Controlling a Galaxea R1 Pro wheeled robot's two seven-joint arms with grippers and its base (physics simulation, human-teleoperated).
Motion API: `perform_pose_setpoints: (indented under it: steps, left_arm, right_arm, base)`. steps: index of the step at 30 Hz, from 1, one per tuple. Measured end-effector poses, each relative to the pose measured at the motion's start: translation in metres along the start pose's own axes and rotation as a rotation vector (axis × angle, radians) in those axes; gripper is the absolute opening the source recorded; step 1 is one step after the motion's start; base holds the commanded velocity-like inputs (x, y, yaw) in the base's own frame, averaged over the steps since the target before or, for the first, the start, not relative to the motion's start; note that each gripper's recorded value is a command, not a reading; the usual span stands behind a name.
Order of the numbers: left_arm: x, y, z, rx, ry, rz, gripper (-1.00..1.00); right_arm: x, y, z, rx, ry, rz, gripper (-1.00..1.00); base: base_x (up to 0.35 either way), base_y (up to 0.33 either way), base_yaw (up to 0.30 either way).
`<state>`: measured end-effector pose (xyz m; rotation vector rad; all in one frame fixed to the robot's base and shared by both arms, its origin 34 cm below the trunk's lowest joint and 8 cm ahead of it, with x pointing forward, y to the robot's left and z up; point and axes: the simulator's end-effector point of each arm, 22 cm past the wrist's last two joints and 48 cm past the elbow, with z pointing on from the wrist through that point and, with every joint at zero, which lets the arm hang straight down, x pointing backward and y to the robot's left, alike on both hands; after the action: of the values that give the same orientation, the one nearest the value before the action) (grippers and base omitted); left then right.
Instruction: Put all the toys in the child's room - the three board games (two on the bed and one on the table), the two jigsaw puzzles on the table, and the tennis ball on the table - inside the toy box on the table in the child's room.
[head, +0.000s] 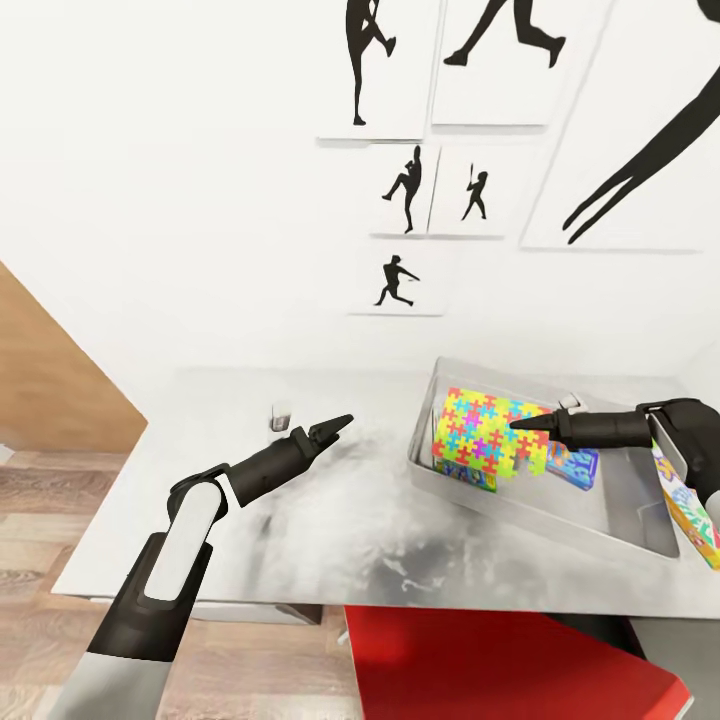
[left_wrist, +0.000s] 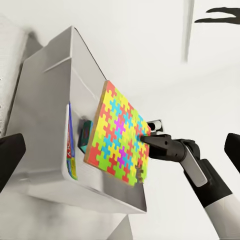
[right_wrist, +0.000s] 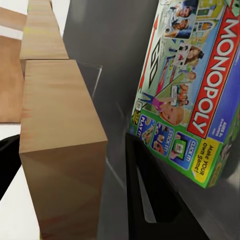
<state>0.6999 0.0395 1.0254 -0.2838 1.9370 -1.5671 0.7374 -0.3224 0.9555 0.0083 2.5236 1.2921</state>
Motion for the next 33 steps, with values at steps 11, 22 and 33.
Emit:
perform_pose_setpoints:
  steps: [11,22,33]
  left_arm:
    - [0.003,0.01,0.001,-0.009,0.005,-0.014,1.0]
    - [0.007,0.02,0.003,-0.019,0.011,-0.028,1.0]
    - [0.011,0.027,0.004,-0.021,0.016,-0.043,1.0]
  right_arm:
    - [-0.02,0.002,-0.001,0.001,-0.018,-0.01,-1.0]
    - [-0.025,-0.002,0.002,0.002,-0.018,-0.008,-1.0]
    - [-0.023,-0.01,0.007,0.005,-0.011,0.003,-1.0]
  base:
    - [0.0,0.0,0.0]
    - [0.0,0.0,0.0]
    - [0.0,0.0,0.0]
